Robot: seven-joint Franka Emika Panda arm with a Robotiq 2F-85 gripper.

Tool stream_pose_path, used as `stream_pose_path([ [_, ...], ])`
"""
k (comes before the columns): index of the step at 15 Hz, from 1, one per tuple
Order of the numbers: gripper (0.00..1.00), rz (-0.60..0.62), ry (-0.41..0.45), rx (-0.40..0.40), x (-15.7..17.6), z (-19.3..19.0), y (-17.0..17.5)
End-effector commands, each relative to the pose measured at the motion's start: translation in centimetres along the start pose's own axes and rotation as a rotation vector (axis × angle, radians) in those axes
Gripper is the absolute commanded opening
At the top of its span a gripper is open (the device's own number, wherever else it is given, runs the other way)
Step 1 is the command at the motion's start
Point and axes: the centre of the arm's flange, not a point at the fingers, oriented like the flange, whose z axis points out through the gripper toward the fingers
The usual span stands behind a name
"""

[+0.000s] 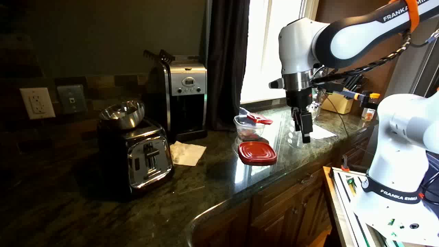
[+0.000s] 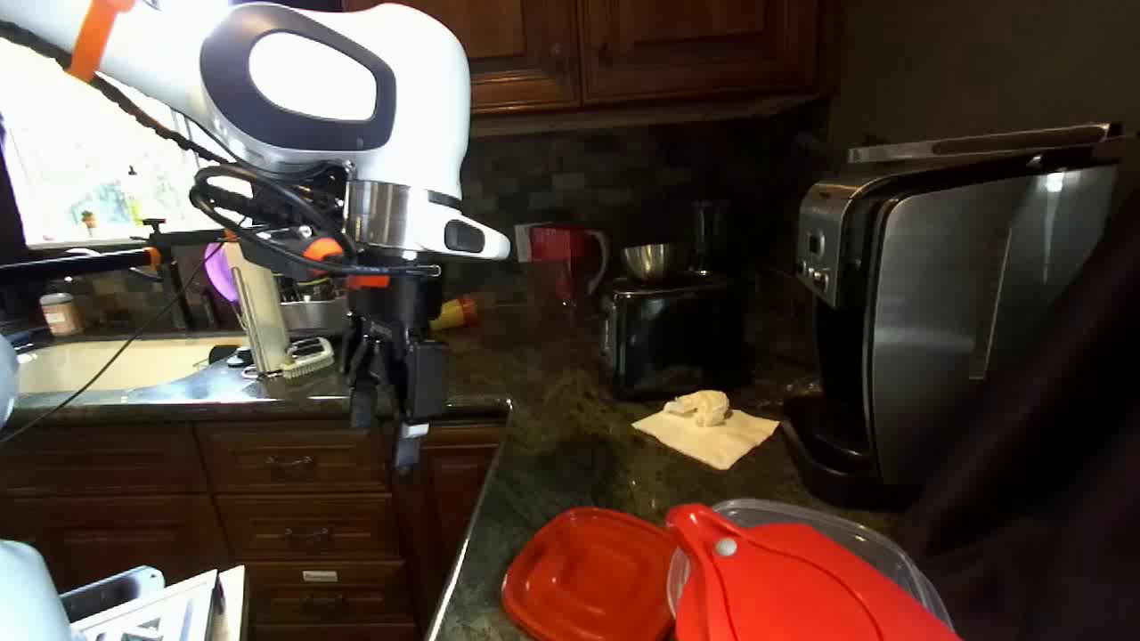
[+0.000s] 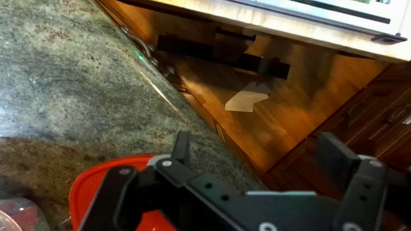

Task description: Put the bowl on the left counter

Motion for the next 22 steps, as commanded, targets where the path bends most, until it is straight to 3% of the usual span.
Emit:
stream_pose_path([
  [1, 1.0, 0.0, 0.0, 0.0, 0.0, 0.0, 0.0],
  [9, 1.0, 0.0, -0.001, 0.0, 0.0, 0.0, 0.0],
  [11, 1.0, -0.002, 0.074, -0.014, 1.5, -1.4, -1.1],
  [15, 1.0, 0.027, 0.299, -0.035, 6.7, -8.5, -4.4],
  [20, 1.0, 0.147, 0.563, 0.137, 12.2, -20.1, -9.1],
  [21, 1.0, 0.115, 0.601, 0.153, 12.5, -21.5, -9.4],
  [22, 1.0, 0.107, 0.566, 0.099, 9.6, -18.7, -8.6],
])
